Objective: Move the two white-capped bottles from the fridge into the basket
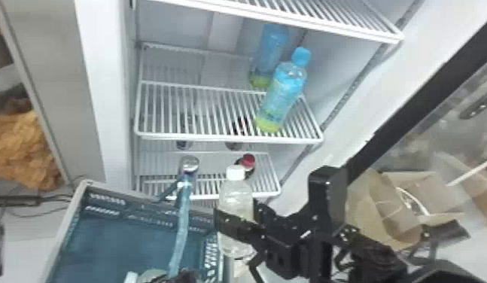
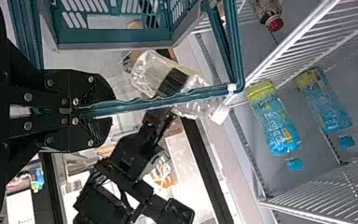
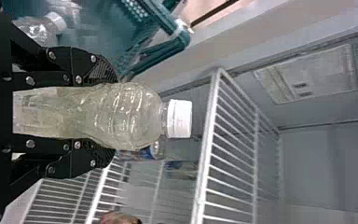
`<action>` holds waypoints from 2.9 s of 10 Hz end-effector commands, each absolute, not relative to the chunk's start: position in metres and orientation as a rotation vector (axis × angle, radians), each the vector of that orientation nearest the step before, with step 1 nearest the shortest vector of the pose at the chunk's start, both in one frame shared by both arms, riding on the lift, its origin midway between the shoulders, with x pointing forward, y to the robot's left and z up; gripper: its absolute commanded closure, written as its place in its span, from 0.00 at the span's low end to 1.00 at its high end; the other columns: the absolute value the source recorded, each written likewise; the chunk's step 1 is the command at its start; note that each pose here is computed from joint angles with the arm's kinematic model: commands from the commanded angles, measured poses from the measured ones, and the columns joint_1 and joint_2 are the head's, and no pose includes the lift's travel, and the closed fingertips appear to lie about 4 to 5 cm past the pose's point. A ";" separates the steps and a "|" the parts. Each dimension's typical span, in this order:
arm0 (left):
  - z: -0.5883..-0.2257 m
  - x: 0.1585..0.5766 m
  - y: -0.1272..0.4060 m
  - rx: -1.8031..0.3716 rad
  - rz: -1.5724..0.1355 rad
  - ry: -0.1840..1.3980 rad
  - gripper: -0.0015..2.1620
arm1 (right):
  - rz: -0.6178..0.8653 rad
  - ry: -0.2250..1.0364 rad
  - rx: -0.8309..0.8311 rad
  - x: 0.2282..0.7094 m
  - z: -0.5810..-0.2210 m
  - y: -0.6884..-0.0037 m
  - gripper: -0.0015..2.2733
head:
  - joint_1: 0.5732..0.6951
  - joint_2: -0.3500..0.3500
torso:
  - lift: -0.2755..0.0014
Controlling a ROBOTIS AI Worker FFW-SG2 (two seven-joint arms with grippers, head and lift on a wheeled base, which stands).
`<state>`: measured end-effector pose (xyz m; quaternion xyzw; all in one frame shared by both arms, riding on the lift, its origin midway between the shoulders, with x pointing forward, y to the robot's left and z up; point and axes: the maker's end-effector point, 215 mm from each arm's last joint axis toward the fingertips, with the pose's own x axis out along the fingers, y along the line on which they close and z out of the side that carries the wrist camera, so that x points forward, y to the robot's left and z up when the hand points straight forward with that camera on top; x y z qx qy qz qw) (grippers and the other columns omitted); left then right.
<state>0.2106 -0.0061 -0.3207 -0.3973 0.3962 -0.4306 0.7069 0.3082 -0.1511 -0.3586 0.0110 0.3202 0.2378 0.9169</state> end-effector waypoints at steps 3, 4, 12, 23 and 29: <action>-0.319 0.212 -0.008 -0.875 -0.967 0.877 0.55 | 0.625 0.769 0.092 0.291 -0.390 -0.112 0.39 | 1.00 0.01 | 0.99; -0.319 0.212 -0.008 -0.875 -0.967 0.877 0.55 | 0.637 0.763 0.085 0.293 -0.389 -0.107 0.39 | 1.00 0.05 | 0.99; -0.321 0.211 -0.007 -0.875 -0.961 0.883 0.55 | 0.694 0.677 0.075 0.307 -0.372 -0.088 0.10 | 1.00 0.18 | 0.99; -0.321 0.210 -0.006 -0.875 -0.960 0.885 0.55 | 0.349 0.104 -0.007 0.364 -0.241 -0.164 0.10 | 1.00 0.05 | 0.99; -0.329 0.214 -0.001 -0.867 -0.929 0.886 0.55 | 0.198 0.024 -0.022 0.363 -0.250 -0.220 0.10 | 1.00 0.00 | 0.99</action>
